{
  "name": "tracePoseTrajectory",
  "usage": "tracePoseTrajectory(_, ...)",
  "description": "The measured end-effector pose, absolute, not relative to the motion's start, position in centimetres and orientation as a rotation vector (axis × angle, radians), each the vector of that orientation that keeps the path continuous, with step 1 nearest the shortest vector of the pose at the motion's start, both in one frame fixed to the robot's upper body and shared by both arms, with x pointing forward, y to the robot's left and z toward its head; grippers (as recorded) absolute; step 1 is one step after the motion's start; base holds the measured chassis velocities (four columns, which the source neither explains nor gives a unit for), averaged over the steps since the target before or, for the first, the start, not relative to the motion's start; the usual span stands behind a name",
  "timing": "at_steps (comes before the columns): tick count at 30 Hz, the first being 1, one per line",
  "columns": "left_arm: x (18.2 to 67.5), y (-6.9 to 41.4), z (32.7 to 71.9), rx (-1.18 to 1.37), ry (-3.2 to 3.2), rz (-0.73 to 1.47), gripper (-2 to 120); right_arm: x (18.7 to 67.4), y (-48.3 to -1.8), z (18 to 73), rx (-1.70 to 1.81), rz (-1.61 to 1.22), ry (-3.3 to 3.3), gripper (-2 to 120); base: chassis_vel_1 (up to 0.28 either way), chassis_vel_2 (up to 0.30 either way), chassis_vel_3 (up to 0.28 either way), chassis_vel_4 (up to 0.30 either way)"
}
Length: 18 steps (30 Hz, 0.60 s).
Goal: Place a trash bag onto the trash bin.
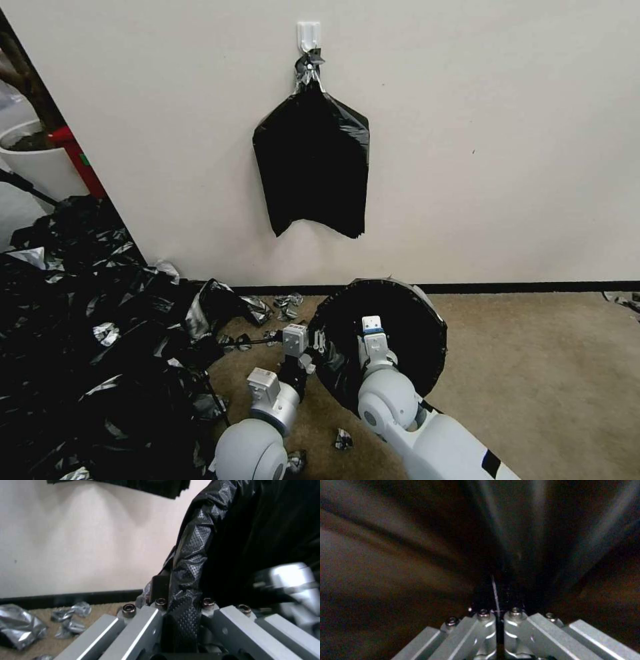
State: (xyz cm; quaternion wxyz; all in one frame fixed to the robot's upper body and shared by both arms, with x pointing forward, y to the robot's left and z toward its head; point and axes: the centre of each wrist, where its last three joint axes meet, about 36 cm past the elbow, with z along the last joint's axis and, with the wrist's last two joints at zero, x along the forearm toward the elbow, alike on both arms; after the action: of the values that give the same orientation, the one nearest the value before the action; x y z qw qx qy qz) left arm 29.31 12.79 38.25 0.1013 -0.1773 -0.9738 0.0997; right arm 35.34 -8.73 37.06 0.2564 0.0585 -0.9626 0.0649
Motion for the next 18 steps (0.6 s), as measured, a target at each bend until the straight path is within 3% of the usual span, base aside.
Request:
tracePoseTrajectory(2, 29.4, 12.8, 38.2, -0.516, -2.873, 0.290, 2, 34.7, -8.9, 37.5, 0.192, 0.171, -2.626, 3, 0.000, 0.000, 0.000, 0.000)
tracePoseTrajectory(12, 31.9, 12.7, 38.9, -0.301, -2.699, 0.321, 2, 29.6, -13.5, 43.9, 0.510, 0.018, -2.914, 40, 0.000, 0.000, 0.000, 0.000)
tracePoseTrajectory(18, 34.0, 13.0, 41.0, -0.201, -2.455, 0.414, 2, 29.3, -16.2, 45.3, 0.490, 0.203, -3.278, 63, 0.000, 0.000, 0.000, 0.000)
